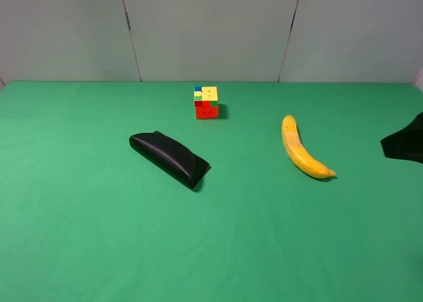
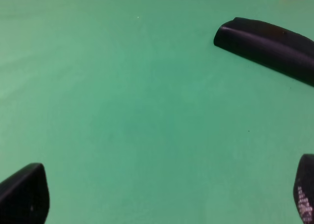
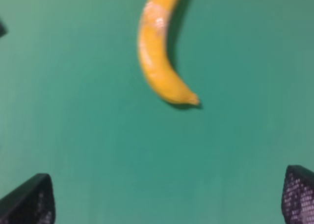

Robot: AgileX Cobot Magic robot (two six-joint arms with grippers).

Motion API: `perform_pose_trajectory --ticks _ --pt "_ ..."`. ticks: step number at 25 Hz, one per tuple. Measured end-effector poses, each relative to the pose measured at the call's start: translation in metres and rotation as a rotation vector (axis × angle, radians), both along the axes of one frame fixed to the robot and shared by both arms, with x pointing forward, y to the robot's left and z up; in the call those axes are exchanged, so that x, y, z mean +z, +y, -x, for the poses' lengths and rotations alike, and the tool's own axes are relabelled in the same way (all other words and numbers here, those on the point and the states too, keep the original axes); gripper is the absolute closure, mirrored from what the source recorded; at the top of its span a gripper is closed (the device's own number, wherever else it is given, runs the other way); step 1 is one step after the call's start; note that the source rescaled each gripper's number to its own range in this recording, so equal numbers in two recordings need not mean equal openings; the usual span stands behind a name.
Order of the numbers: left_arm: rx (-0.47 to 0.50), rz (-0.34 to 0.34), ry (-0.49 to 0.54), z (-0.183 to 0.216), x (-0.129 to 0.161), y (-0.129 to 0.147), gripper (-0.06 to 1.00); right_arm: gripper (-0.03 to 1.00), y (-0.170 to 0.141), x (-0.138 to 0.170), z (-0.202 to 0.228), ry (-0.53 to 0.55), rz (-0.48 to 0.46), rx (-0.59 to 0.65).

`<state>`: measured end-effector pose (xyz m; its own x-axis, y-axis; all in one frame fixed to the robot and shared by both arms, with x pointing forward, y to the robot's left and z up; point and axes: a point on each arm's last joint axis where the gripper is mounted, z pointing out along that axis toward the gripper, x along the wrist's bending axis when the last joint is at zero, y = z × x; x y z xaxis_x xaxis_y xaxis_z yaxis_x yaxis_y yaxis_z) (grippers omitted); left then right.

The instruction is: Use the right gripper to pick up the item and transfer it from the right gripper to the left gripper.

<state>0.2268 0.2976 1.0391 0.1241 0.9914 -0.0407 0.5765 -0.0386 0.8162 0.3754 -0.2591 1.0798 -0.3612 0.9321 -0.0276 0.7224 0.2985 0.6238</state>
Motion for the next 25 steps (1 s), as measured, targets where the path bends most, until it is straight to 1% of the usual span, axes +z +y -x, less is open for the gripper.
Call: perform_pose_trajectory --ticks 3,10,16,25 --pt "0.0 0.0 0.0 0.0 0.0 0.0 -0.06 -0.03 0.012 -0.011 -0.016 0.042 0.013 0.049" --pt "0.0 0.0 0.0 0.0 0.0 0.0 -0.06 -0.03 0.034 -0.041 -0.049 0.123 0.043 0.102" --pt "0.0 0.0 0.0 0.0 0.0 0.0 -0.06 -0.03 0.046 -0.071 -0.076 0.171 0.064 0.107" --pt "0.0 0.0 0.0 0.0 0.0 0.0 -0.06 -0.03 0.055 -0.122 -0.106 0.255 0.124 0.116"
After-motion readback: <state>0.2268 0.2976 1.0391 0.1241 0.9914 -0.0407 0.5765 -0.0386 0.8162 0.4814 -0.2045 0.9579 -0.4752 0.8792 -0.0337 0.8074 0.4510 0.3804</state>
